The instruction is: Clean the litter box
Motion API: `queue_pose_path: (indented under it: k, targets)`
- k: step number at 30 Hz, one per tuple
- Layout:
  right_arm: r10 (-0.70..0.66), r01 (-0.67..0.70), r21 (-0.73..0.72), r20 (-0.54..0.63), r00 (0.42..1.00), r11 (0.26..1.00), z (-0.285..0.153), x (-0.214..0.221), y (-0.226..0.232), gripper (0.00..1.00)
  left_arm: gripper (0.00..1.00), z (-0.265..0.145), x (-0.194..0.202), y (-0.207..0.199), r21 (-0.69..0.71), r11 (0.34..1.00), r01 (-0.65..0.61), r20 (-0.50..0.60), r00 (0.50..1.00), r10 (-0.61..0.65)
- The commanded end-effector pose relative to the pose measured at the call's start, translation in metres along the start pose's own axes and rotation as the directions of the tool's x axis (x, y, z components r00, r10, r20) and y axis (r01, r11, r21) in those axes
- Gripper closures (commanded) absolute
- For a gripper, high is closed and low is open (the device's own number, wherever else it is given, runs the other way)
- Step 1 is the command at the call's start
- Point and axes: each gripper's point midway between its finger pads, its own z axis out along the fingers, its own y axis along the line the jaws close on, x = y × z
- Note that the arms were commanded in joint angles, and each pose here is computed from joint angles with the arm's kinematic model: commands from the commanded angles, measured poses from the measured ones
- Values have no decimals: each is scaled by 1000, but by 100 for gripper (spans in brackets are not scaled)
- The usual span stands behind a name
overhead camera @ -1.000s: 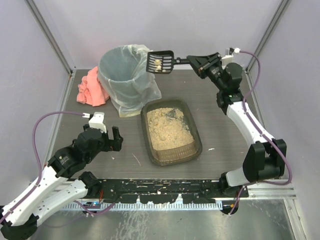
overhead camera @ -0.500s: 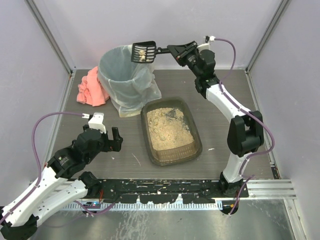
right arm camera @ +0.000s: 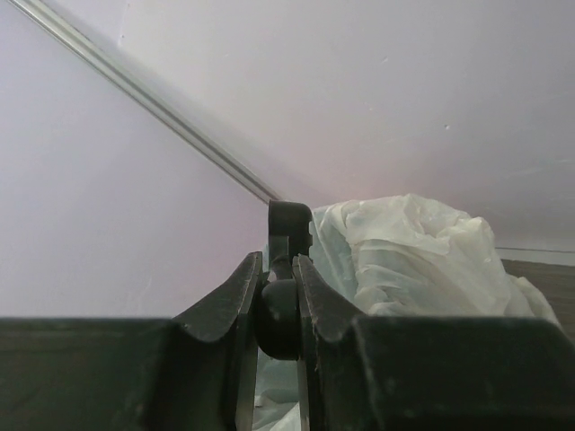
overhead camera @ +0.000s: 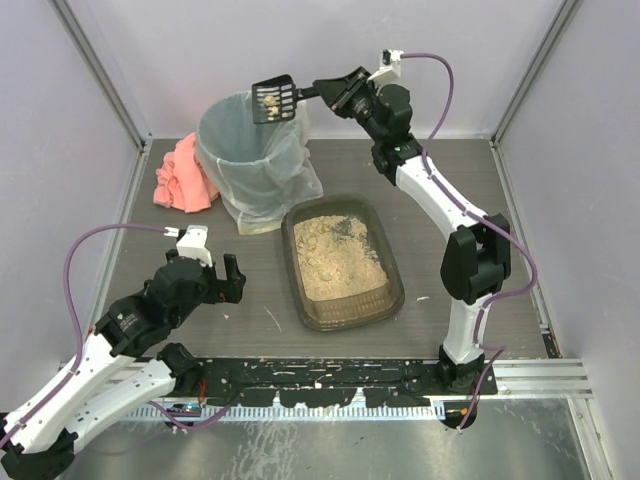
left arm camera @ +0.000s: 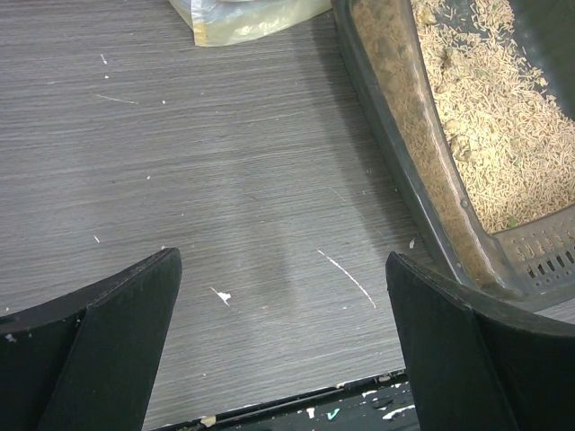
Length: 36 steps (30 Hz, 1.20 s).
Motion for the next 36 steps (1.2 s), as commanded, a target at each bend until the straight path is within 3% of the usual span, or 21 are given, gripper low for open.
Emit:
queue_pose_path:
  k: [1, 13, 20, 24, 30, 33, 36]
  targets:
    - [-179, 183, -78, 62, 982, 980, 1, -30, 46, 99, 2, -1, -10, -2, 8, 1000, 15, 38, 999, -15]
    - [-562, 560, 56, 39, 826, 826, 2, -13, 86, 99, 2, -1, -9, -2, 9, 1000, 13, 35, 999, -13]
    - [-727, 721, 99, 44, 686, 686, 5, 1, 113, 99, 2, 1, -8, -3, 9, 1000, 12, 31, 999, -13]
    - [-837, 832, 90, 43, 545, 547, 6, 19, 138, 99, 2, 2, -8, -3, 8, 1000, 11, 28, 1000, -11]
    - [-970, 970, 46, 40, 238, 240, 5, 62, 162, 99, 2, 2, -8, -4, 12, 1000, 9, 26, 1000, -9]
    - [-982, 983, 33, 54, 178, 180, 4, 75, 166, 99, 2, 2, -8, -4, 11, 1000, 9, 29, 1000, -9]
    - [-980, 982, 22, 67, 188, 189, 4, 79, 169, 99, 2, 1, -8, -4, 11, 1000, 10, 30, 1000, -10]
